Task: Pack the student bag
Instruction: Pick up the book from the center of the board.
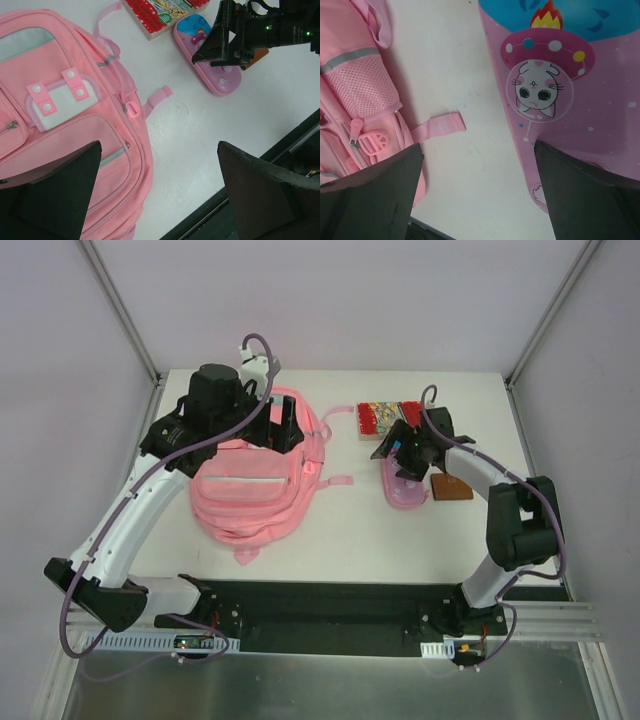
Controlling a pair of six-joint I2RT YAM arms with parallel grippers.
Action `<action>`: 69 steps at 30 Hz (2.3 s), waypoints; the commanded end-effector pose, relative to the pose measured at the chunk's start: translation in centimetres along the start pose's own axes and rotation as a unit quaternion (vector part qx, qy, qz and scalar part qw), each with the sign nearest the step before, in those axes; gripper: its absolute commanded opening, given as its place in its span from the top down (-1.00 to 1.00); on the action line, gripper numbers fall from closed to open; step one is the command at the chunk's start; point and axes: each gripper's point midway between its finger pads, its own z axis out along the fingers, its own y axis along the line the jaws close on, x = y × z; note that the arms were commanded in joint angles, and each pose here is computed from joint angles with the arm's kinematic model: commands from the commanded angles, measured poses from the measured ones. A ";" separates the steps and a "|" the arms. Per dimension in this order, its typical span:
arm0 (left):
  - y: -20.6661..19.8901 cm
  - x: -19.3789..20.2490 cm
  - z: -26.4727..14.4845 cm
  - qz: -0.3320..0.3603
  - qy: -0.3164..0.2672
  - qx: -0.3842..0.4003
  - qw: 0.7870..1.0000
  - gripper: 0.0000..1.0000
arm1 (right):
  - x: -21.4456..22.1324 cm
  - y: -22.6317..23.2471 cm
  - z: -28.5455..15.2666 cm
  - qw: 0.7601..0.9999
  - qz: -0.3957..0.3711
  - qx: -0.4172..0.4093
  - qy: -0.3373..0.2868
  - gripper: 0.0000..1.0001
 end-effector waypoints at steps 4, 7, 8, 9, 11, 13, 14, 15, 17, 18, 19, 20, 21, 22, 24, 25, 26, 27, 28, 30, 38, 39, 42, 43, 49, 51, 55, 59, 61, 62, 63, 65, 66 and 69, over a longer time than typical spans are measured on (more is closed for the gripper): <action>-0.8 -2.0 1.1 0.009 -0.019 0.025 0.999 -0.98 | -0.9 -1.1 -2.6 0.999 -0.018 0.025 -0.022 -0.91; -0.7 -1.9 1.3 0.009 -0.018 0.025 0.999 -0.98 | -1.4 0.6 -3.7 0.999 -0.031 -0.008 -0.042 -0.91; -0.7 -1.9 1.4 0.009 -0.019 0.023 1.000 -0.98 | -1.6 1.2 -3.9 0.998 -0.036 -0.017 -0.048 -0.91; -0.7 -1.9 1.4 0.010 -0.021 0.024 0.999 -0.98 | -1.8 1.8 -4.2 0.997 -0.043 -0.026 -0.053 -0.91; -0.8 -2.0 1.3 0.012 -0.023 0.027 0.999 -0.98 | -2.0 3.9 -4.5 0.996 -0.058 -0.050 -0.049 -0.92; -0.8 -2.0 1.4 0.013 -0.025 0.028 0.999 -0.98 | -2.0 5.2 -4.1 0.995 -0.066 -0.056 -0.046 -0.93; -0.9 -2.0 1.4 0.014 -0.025 0.030 0.999 -0.98 | -1.4 6.0 -3.7 0.995 -0.076 -0.057 -0.042 -0.93; -0.9 -1.9 1.4 0.012 -0.026 0.031 0.999 -0.98 | -1.0 6.3 -3.3 0.995 -0.080 -0.054 -0.037 -0.93; -1.0 -1.8 1.4 0.009 -0.025 0.033 0.999 -0.98 | -1.0 6.5 -2.0 0.995 -0.082 -0.039 -0.028 -0.93; -1.0 -1.9 1.2 0.006 -0.029 0.031 0.999 -0.98 | -1.0 6.3 -1.4 0.996 -0.078 -0.034 -0.025 -0.94; -1.0 -1.6 1.3 0.005 -0.026 0.034 0.999 -0.97 | -0.8 5.6 -0.3 0.997 -0.069 -0.022 -0.015 -0.94; -1.1 -1.6 1.0 0.005 -0.030 0.035 0.999 -0.98 | -1.3 5.3 0.0 0.998 -0.063 -0.019 -0.015 -0.94; -1.0 -1.6 0.9 0.005 -0.033 0.034 0.999 -0.98 | -1.3 5.0 0.4 0.998 -0.063 -0.015 -0.012 -0.94; -1.0 -1.3 0.9 0.003 -0.031 0.033 0.999 -0.98 | -1.2 4.5 0.9 0.998 -0.060 -0.008 -0.007 -0.94; -1.2 -1.3 0.3 0.001 -0.037 0.036 0.999 -0.98 | -1.5 3.9 1.2 0.998 -0.061 0.003 -0.012 -0.94; -1.1 -0.9 0.4 0.000 -0.035 0.034 0.999 -0.98 | -1.6 3.3 1.2 0.998 -0.059 0.012 -0.013 -0.94; -1.2 -1.1 0.1 0.000 -0.042 0.036 0.998 -0.98 | -1.9 2.8 1.2 0.998 -0.062 0.018 -0.015 -0.94; -1.1 -1.0 0.0 0.000 -0.044 0.034 0.998 -0.98 | -2.1 2.4 1.1 0.998 -0.060 0.024 -0.019 -0.94; -1.0 -0.7 0.2 0.000 -0.042 0.034 0.999 -0.98 | -2.6 1.7 1.0 0.998 -0.054 0.030 -0.020 -0.94; -1.1 -0.7 0.0 0.004 -0.045 0.035 0.998 -0.98 | -2.9 0.8 0.9 0.998 -0.049 0.038 -0.019 -0.94; -0.6 -1.2 0.5 0.025 -0.050 0.028 0.998 -0.98 | -4.7 -2.6 0.1 0.997 -0.026 0.070 -0.030 -0.94; -0.6 -1.3 0.6 0.028 -0.050 0.027 0.998 -0.98 | -5.0 -2.6 -0.2 0.996 -0.028 0.072 -0.037 -0.94; -0.4 -1.3 0.8 0.035 -0.049 0.024 0.998 -0.98 | -5.5 -0.8 -1.2 0.997 -0.042 0.042 -0.040 -0.94; -0.3 -1.4 0.8 0.037 -0.050 0.021 0.998 -0.98 | -5.7 0.3 -1.4 0.998 -0.049 0.025 -0.045 -0.95; 0.4 -2.0 0.6 0.049 -0.059 0.001 0.997 -0.98 | -8.4 5.8 -4.7 0.991 -0.084 -0.025 -0.098 -0.97; 0.5 -1.9 0.6 0.051 -0.060 -0.001 0.997 -0.98 | -11.2 5.0 -5.6 0.987 -0.067 0.036 -0.145 -0.93; 0.6 -2.3 0.5 0.061 -0.064 -0.003 0.996 -0.98 | -16.5 4.0 -6.0 0.966 -0.067 0.122 -0.220 -0.93; 0.4 -2.6 0.0 0.065 -0.070 -0.001 0.995 -0.98 | -20.6 1.0 -3.9 0.952 -0.034 0.202 -0.229 -0.93; 0.4 -2.5 -0.3 0.063 -0.074 -0.003 0.995 -0.98 | -22.9 0.7 -3.9 0.955 -0.009 0.183 -0.233 -0.93; 0.3 -2.5 -0.5 0.063 -0.075 -0.003 0.995 -0.98 | -22.9 0.4 -1.9 0.966 0.000 0.161 -0.204 -0.93; 0.3 -2.2 -0.4 0.062 -0.072 -0.002 0.995 -0.98 | -23.8 -0.5 -1.7 0.968 0.017 0.152 -0.200 -0.94; 0.4 -2.0 -0.5 0.062 -0.071 -0.004 0.996 -0.98 | -24.1 0.1 0.1 0.981 0.019 0.101 -0.165 -0.98; 0.5 -1.9 -0.5 0.062 -0.070 -0.006 0.996 -0.98 | -24.7 -0.8 0.4 0.982 0.026 0.095 -0.163 -0.98; 0.6 -1.7 -0.4 0.061 -0.068 -0.007 0.996 -0.98 | -25.2 -1.4 1.9 0.986 0.013 0.075 -0.149 -0.94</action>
